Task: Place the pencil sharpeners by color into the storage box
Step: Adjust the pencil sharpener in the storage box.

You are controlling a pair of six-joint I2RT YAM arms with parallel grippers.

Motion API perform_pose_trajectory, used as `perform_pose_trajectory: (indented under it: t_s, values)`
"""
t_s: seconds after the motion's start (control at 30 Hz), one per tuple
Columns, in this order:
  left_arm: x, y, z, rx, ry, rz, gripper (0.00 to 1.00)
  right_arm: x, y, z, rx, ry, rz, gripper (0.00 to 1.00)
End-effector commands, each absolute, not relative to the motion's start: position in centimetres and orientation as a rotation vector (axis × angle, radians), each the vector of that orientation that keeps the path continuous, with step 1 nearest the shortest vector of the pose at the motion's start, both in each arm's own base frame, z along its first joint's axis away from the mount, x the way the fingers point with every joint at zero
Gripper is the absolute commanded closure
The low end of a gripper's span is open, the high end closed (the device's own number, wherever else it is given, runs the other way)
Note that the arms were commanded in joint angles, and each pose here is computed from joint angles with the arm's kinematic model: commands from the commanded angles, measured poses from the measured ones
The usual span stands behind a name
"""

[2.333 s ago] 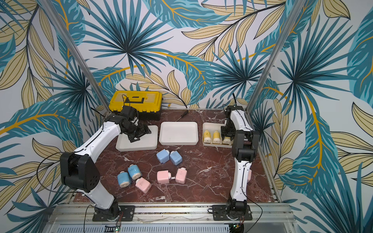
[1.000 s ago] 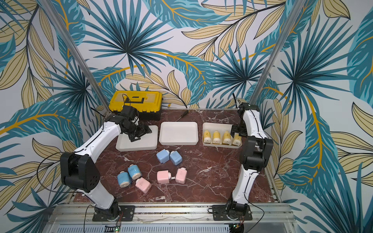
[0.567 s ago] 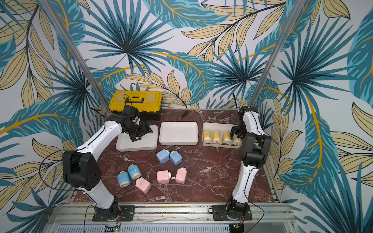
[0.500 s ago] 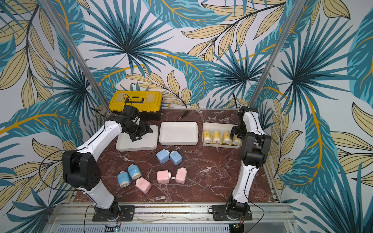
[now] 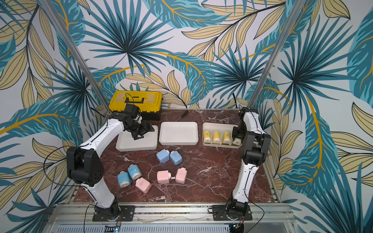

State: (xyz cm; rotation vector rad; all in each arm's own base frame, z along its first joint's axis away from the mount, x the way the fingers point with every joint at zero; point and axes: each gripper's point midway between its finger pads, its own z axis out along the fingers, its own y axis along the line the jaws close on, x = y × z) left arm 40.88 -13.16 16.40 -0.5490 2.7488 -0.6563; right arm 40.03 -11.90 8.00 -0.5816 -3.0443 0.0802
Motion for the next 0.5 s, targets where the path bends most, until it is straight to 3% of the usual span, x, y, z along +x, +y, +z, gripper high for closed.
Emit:
perform_pose_trajectory:
  t_s: [0.0, 0.47]
  values:
    - [41.8, -13.5, 17.1, -0.521, 2.723, -0.680, 0.15, 40.5, -12.2, 7.0, -0.525, -3.054, 0.070, 0.57]
    - [41.8, -13.5, 17.1, -0.499, 2.726, -0.675, 0.16, 42.6, -11.1, 7.2, -0.357, -3.160, 0.093, 0.59]
